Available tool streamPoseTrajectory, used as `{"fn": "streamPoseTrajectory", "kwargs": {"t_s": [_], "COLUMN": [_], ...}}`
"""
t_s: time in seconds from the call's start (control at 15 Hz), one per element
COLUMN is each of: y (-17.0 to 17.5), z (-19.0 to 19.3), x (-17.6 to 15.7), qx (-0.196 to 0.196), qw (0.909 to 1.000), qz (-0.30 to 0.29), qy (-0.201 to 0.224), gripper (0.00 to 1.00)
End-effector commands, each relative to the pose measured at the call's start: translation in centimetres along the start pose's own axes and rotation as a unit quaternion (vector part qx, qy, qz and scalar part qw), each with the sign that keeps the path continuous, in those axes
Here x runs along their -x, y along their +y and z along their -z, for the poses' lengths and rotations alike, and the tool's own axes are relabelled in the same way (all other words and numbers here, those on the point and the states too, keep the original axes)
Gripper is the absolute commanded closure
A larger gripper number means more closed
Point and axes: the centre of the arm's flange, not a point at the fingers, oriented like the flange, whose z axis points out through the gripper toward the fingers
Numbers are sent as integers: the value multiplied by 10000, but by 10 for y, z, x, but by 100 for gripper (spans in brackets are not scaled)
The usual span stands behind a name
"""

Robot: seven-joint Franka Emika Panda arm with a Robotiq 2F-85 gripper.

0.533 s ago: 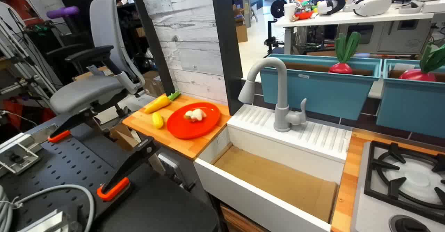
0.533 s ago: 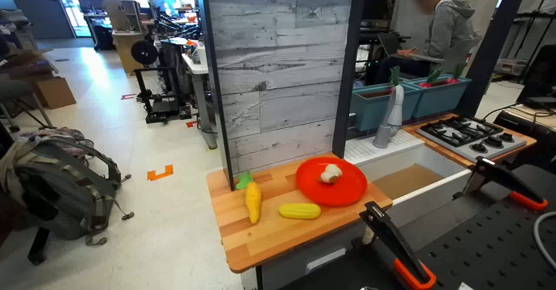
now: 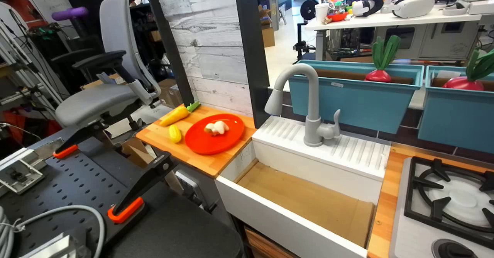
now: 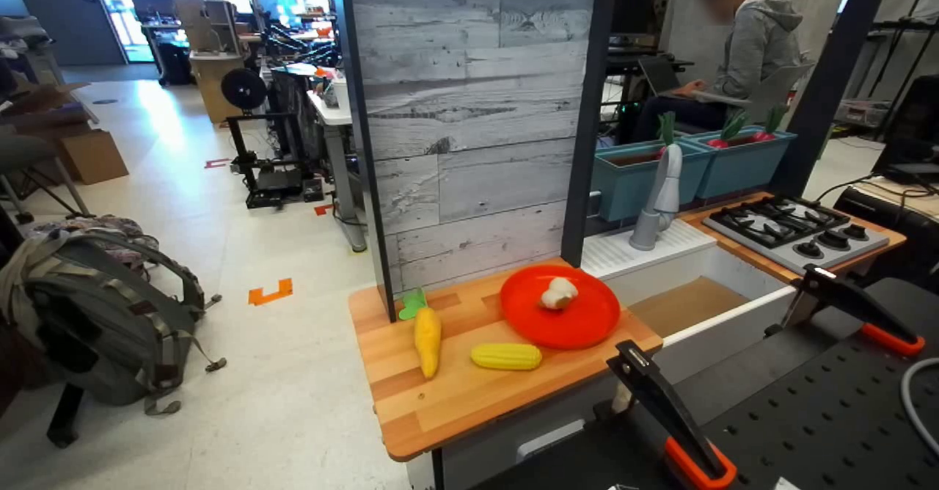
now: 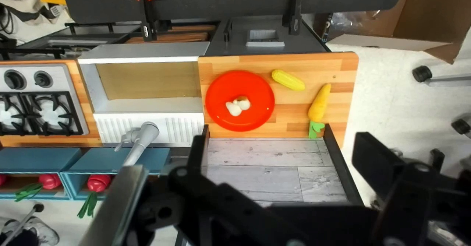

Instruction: Move the carrot to the right then push the faucet to the left.

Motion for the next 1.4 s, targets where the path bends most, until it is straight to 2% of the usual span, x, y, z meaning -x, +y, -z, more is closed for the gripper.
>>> {"fn": "streamPoseTrajectory", "kwargs": {"t_s": [0.0,0.67,1.33], "y": [-6,-22,-87], "z": [-32,-132,-245], "x": [-32,-88,-123], "qx": [-199,-654,-1199], "qw": [9997,9970,9900], "qz": [-150,-248,-538], "qy": [83,-327,-515], "gripper": [0,0,0]}}
